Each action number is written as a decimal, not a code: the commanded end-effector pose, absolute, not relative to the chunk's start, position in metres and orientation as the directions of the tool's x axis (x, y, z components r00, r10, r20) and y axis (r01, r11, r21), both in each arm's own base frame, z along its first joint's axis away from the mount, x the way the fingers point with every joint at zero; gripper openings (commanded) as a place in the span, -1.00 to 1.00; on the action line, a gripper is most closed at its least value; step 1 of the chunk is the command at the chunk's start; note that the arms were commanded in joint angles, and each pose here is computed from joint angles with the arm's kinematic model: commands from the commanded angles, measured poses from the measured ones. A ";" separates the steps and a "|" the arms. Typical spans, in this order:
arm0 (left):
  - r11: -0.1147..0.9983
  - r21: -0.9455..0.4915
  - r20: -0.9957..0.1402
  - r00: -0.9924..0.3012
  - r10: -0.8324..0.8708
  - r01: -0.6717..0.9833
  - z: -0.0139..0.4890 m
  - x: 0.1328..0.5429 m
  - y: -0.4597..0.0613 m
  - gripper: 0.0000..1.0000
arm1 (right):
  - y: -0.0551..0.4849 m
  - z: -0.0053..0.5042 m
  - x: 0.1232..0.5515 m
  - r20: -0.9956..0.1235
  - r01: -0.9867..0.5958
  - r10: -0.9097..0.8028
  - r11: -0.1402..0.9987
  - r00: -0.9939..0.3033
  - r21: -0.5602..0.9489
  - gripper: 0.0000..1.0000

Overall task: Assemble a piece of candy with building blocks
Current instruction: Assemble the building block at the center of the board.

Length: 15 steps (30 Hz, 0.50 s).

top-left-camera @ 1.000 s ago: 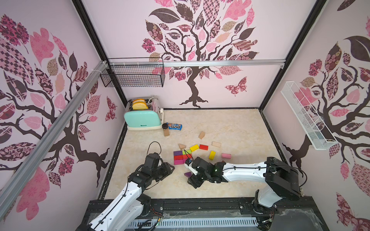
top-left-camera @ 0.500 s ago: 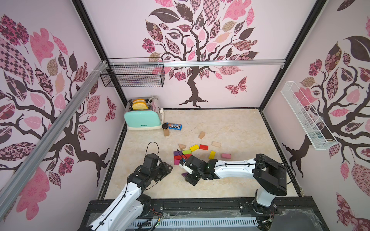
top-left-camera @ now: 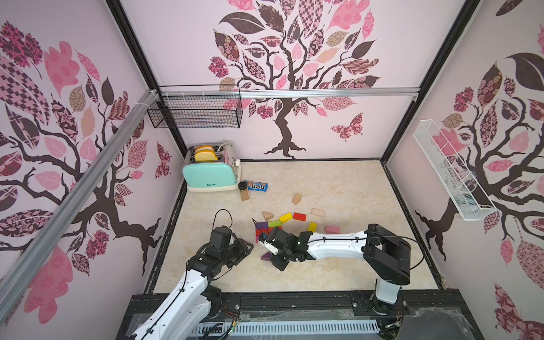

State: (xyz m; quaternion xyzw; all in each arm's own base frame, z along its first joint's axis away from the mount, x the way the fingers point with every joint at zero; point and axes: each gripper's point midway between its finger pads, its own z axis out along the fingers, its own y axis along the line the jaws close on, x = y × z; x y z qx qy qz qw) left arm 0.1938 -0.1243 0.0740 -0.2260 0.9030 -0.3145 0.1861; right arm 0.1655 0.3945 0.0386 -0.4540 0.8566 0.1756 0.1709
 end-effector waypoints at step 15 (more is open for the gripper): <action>0.695 -0.656 -0.149 -0.852 -0.502 -0.295 0.061 0.188 -0.130 -0.15 | 0.392 0.040 0.189 -0.458 -0.798 -0.682 0.592 -0.570 0.111 -0.68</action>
